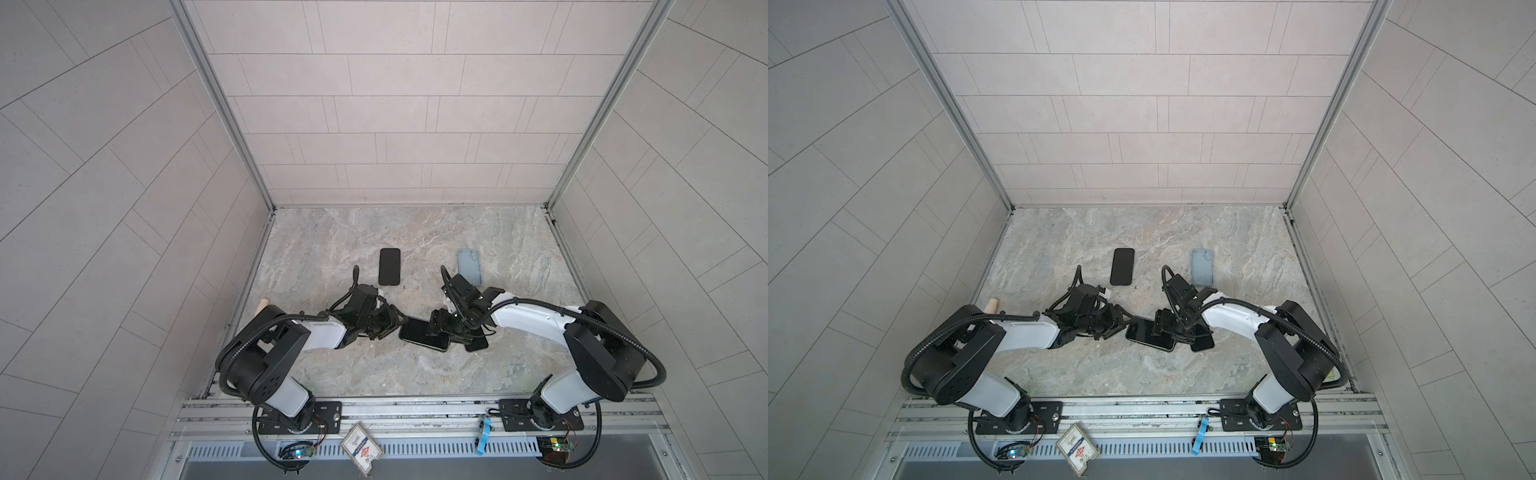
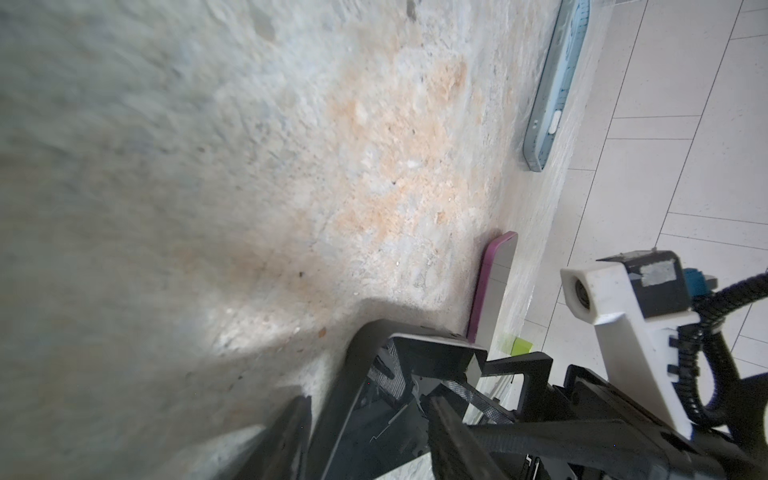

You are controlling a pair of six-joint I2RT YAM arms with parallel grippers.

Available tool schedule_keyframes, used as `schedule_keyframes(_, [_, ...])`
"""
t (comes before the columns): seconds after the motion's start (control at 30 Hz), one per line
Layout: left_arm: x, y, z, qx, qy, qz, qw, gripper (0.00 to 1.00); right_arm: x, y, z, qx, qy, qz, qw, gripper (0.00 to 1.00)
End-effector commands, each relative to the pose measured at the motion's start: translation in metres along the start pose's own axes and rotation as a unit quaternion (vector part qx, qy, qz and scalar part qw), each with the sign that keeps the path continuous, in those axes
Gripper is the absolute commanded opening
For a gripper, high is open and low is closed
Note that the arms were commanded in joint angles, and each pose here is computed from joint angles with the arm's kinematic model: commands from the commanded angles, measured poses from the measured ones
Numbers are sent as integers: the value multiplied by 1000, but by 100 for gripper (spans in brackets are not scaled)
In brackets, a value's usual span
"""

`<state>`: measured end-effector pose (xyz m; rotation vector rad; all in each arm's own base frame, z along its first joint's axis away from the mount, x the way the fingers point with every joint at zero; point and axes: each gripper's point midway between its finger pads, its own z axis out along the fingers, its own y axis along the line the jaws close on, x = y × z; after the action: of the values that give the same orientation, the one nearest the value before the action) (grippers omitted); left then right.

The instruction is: Put the phone into the phone case

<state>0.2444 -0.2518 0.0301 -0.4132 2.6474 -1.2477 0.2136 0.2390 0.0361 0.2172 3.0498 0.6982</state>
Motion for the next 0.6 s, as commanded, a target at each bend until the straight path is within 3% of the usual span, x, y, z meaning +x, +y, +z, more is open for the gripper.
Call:
schedule_keyframes(0.0, [7,18,-8,-27,8,-20,999,53,2,-17,-1,76,-7,-16,997,80])
schedule_keyframes(0.27, [5,20,-29,-55,1,4,998,53,-3,-10,-3,136,-21,-48,989,80])
schedule_keyframes(0.57, [8,25,-46,-72,-4,17,997,53,0,10,7,152,-18,-74,985,80])
